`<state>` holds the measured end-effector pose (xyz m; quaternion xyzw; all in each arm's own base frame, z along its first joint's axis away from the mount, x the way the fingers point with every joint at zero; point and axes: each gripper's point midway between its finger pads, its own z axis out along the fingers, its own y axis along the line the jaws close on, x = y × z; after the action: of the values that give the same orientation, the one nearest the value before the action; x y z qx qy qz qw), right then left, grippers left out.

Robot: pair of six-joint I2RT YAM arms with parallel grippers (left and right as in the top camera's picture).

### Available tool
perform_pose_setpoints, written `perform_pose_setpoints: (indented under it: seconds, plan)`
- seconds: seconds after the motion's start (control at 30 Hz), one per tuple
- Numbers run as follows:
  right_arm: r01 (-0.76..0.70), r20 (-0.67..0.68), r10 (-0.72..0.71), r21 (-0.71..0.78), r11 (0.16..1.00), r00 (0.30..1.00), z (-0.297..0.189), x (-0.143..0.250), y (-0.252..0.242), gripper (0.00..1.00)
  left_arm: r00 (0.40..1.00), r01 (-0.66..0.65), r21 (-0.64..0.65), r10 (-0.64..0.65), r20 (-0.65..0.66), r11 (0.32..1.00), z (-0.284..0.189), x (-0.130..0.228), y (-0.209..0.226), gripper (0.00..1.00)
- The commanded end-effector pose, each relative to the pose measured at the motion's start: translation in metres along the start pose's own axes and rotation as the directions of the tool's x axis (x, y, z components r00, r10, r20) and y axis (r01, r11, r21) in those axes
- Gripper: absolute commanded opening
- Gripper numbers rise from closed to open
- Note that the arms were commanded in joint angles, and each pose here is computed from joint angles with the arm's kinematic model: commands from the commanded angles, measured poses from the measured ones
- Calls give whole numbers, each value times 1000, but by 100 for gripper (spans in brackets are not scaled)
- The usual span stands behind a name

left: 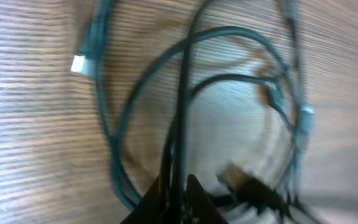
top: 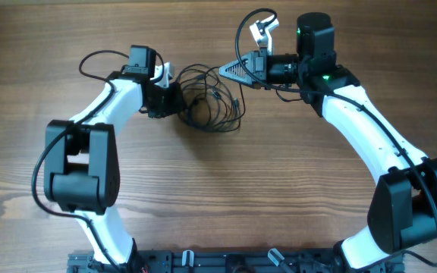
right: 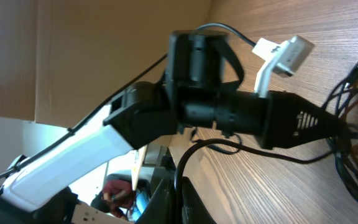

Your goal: Untangle cables

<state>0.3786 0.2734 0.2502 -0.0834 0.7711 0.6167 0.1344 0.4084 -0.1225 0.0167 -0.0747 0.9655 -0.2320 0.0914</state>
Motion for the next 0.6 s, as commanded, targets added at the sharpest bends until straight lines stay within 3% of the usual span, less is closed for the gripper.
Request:
perform_pose_setpoints:
  seconds: [0.0, 0.2, 0.3, 0.57]
  plan:
    - [46, -23, -48, -54, 997, 999, -6, 1, 21, 4, 998, 67, -110, -67, 3, 992, 16, 1, 28, 8]
    - [57, -41, -60, -79, 995, 997, -6, 4, 26, 4, 991, 131, -245, -117, 69, 961, 12, -5, 52, 7]
    - [127, -74, -142, -179, 976, 987, -16, 6, 46, 4, 982, 178, -334, -145, 120, 925, 6, -9, 70, 7]
    - [244, -43, -268, -295, 924, 963, -64, -14, 98, 4, 982, 179, -334, -147, 119, 925, 6, -9, 70, 7]
